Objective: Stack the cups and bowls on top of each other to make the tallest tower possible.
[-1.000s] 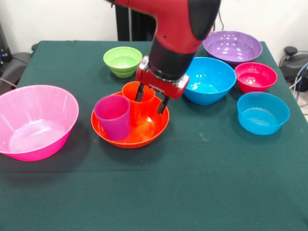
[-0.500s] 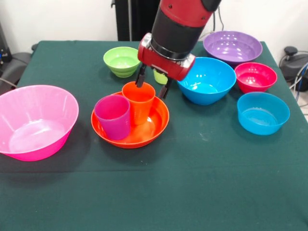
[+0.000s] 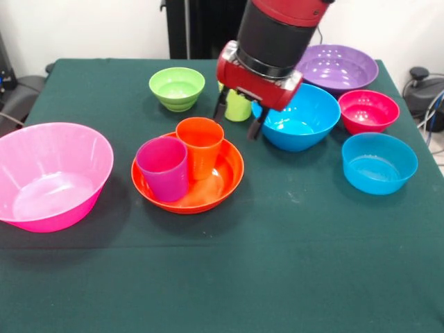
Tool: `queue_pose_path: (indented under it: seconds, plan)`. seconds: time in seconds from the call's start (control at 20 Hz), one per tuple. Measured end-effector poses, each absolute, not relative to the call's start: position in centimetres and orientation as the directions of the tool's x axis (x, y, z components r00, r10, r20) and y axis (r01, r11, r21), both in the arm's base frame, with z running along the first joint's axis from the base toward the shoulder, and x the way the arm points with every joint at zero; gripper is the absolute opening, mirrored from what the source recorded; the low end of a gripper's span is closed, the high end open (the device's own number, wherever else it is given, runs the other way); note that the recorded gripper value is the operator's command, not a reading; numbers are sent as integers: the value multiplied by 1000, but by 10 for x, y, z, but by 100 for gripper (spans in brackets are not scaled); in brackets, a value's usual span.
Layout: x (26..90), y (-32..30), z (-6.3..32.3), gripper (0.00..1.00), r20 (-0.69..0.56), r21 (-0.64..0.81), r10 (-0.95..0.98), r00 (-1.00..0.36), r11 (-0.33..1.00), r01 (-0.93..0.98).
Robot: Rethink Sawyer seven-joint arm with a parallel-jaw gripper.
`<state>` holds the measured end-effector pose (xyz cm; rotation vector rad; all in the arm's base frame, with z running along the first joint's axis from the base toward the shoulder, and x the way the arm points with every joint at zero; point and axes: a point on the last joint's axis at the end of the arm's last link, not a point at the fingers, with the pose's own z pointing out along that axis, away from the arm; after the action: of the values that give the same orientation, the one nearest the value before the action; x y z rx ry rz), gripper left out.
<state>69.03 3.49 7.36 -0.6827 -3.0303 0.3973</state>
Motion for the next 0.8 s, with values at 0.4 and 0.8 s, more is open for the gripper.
queue_pose_path:
  seconds: [0.4, 0.8]
  plan:
    - [682, 65, 80, 100, -35, -219, 460, -887, 863, 456]
    - [645, 82, 97, 100, -5, -220, 520, -854, 833, 508]
